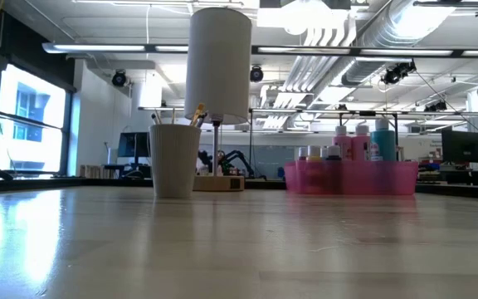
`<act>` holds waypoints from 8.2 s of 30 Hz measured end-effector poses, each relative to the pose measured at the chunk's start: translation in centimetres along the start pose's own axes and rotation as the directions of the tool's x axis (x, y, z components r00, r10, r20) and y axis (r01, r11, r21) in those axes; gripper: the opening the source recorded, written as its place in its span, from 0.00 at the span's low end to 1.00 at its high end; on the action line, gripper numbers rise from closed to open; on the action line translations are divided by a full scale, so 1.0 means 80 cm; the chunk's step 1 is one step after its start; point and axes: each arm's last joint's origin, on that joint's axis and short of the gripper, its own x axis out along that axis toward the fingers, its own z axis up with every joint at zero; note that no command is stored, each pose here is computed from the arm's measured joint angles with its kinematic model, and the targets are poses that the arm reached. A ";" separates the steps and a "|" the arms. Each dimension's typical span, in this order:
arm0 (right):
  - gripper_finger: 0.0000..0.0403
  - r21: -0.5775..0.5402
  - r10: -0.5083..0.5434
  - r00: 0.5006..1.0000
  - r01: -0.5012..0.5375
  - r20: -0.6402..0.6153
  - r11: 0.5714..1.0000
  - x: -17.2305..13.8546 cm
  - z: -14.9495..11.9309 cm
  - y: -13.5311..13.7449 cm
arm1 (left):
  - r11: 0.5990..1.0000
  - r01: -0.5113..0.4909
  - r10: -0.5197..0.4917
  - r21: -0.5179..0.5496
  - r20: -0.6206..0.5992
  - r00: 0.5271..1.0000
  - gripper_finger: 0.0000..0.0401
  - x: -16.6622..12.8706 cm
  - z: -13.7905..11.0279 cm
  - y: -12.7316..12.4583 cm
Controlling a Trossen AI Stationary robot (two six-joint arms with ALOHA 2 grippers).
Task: Pick & Place Paint Supplies
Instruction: Put the silver eyeshadow brush into the white cup
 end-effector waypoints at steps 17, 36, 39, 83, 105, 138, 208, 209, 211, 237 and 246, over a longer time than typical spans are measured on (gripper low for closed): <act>0.01 -0.006 -0.136 0.974 0.139 0.181 0.990 -0.013 0.072 -0.023 | 1.000 -0.002 0.002 0.003 -0.006 1.000 0.04 0.000 -0.001 0.000; 0.01 0.068 -0.185 0.888 0.172 0.421 0.983 -0.050 0.152 -0.048 | 1.000 -0.001 0.002 0.007 -0.018 1.000 0.04 0.000 -0.002 0.000; 0.01 0.083 -0.133 0.803 0.104 0.580 0.991 -0.066 0.180 -0.043 | 1.000 -0.001 0.001 0.004 -0.015 1.000 0.04 0.000 -0.002 0.000; 0.01 -0.394 0.356 0.462 -0.016 0.812 0.919 -0.228 0.286 -0.076 | 0.787 -0.091 0.168 -0.611 0.070 0.983 0.00 0.047 -0.214 0.014; 0.01 -0.352 0.289 0.398 0.094 0.871 0.931 -0.259 0.277 -0.090 | 0.593 -0.354 0.264 -0.724 -0.240 0.934 0.00 0.136 -0.251 0.030; 0.01 -0.367 0.269 0.420 0.172 0.867 0.914 -0.257 0.278 -0.094 | 0.523 -0.352 0.083 -0.776 -0.364 0.927 0.00 0.203 -0.241 0.014; 0.01 -0.379 0.252 0.539 0.137 0.804 0.915 -0.252 0.263 -0.099 | 0.671 -0.238 0.215 -0.702 -0.123 0.969 0.00 0.308 -0.152 -0.070; 0.01 -0.378 0.249 0.543 0.137 0.802 0.916 -0.253 0.261 -0.100 | 0.679 -0.243 0.217 -0.692 -0.127 0.968 0.00 0.302 -0.148 -0.069; 0.01 -0.379 0.248 0.550 0.135 0.797 0.916 -0.255 0.258 -0.101 | 0.704 -0.258 0.228 -0.662 -0.133 0.965 0.00 0.291 -0.144 -0.064; 0.01 -0.488 0.319 0.634 0.106 0.705 0.867 -0.260 0.251 -0.110 | 0.906 -0.252 0.252 -0.339 -0.045 0.967 0.00 0.118 -0.045 -0.010; 0.01 -0.443 0.341 0.636 0.001 0.692 0.896 -0.233 0.282 -0.108 | 0.900 -0.343 0.331 -0.267 -0.090 0.939 0.00 0.052 -0.049 0.023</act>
